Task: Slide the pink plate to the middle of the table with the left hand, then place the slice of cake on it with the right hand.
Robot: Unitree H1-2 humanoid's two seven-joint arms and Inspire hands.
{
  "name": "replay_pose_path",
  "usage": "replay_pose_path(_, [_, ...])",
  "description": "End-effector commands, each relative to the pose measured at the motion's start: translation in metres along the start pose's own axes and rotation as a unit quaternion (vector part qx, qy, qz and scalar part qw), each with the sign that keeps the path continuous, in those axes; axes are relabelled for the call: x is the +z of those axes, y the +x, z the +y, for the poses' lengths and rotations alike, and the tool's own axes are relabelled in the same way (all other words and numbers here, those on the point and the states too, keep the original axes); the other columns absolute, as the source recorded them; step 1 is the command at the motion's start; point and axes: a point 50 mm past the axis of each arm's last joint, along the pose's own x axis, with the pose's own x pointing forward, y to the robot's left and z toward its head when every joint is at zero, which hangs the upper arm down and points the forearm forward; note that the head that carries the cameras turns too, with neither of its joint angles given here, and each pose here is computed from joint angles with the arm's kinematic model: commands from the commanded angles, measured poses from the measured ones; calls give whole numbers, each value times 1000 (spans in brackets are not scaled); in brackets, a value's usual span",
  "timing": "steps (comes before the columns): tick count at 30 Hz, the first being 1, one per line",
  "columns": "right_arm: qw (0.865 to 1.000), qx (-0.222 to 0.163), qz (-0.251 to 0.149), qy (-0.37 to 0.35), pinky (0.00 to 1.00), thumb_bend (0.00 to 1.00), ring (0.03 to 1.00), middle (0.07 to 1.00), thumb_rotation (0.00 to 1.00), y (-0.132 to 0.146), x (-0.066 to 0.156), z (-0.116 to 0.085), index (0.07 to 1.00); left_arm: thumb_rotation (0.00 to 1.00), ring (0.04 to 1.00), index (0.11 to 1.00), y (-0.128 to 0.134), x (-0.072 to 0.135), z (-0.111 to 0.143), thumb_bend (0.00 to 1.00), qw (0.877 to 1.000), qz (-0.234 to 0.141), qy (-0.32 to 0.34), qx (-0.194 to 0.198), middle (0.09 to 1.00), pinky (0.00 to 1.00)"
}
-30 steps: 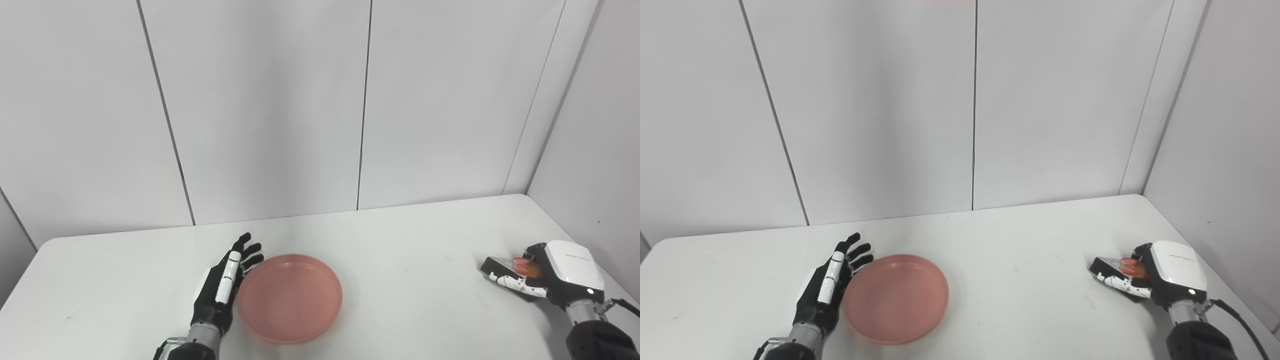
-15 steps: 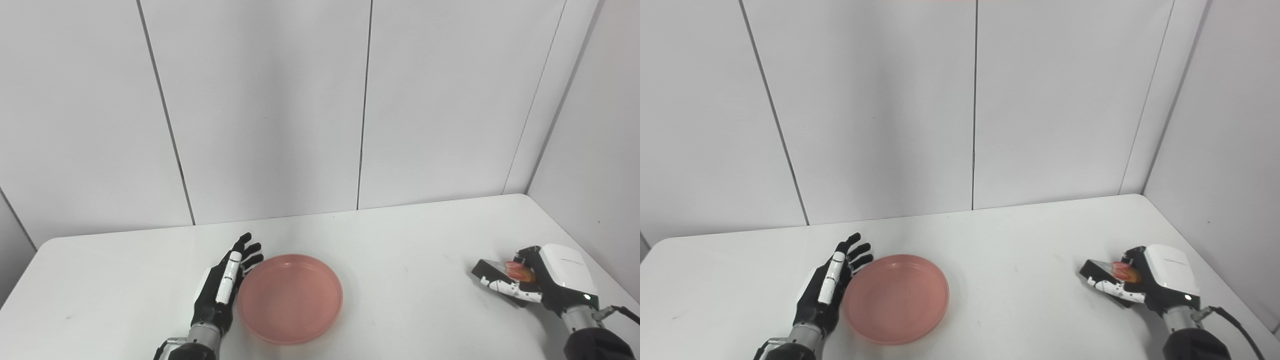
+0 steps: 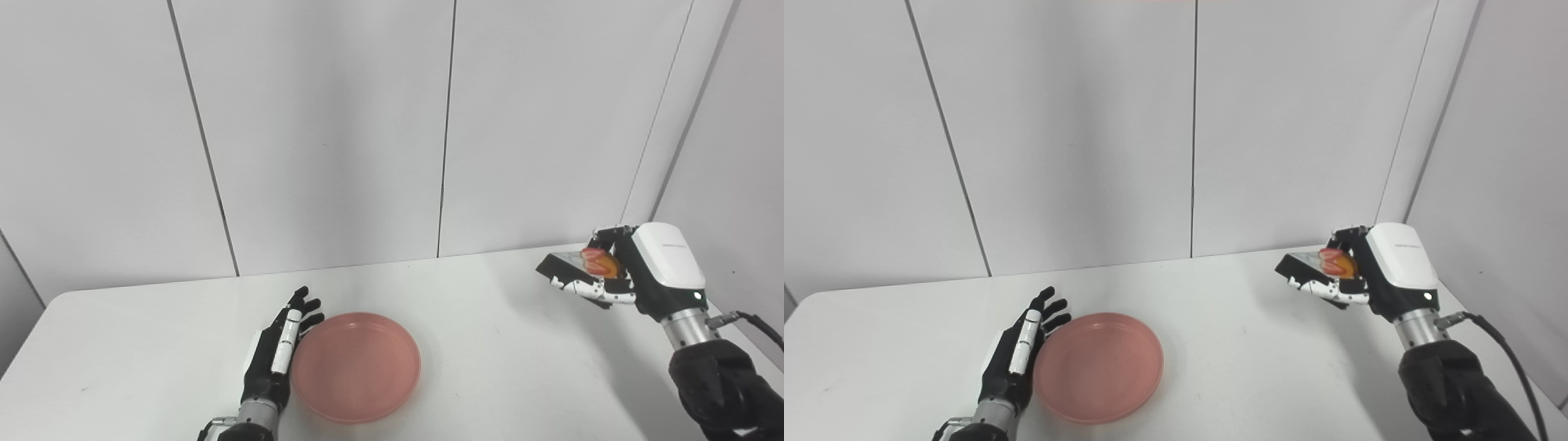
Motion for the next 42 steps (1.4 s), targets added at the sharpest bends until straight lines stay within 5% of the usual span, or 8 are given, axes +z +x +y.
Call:
replay_pose_path(1, [998, -42, -52, 0, 97, 514, 140, 206, 606, 23, 13, -25, 236, 909, 800, 864, 7, 9, -13, 613, 1000, -16, 2, -11, 830, 741])
replay_pose_path(10, [992, -30, -112, 47, 88, 517, 130, 193, 573, 47, 55, -10, 231, 892, 797, 850, 9, 12, -27, 629, 1000, -8, 9, -8, 819, 734])
replay_pose_path(26, [977, 27, -185, 99, 94, 521, 143, 217, 590, 66, 161, 52, 300, 880, 774, 849, 7, 10, -37, 606, 1000, 1, 8, -11, 797, 711])
replay_pose_path(42, [963, 111, -226, 95, 140, 513, 192, 254, 584, 70, 208, 120, 299, 929, 791, 855, 5, 14, -42, 621, 1000, 3, 1, -11, 808, 702])
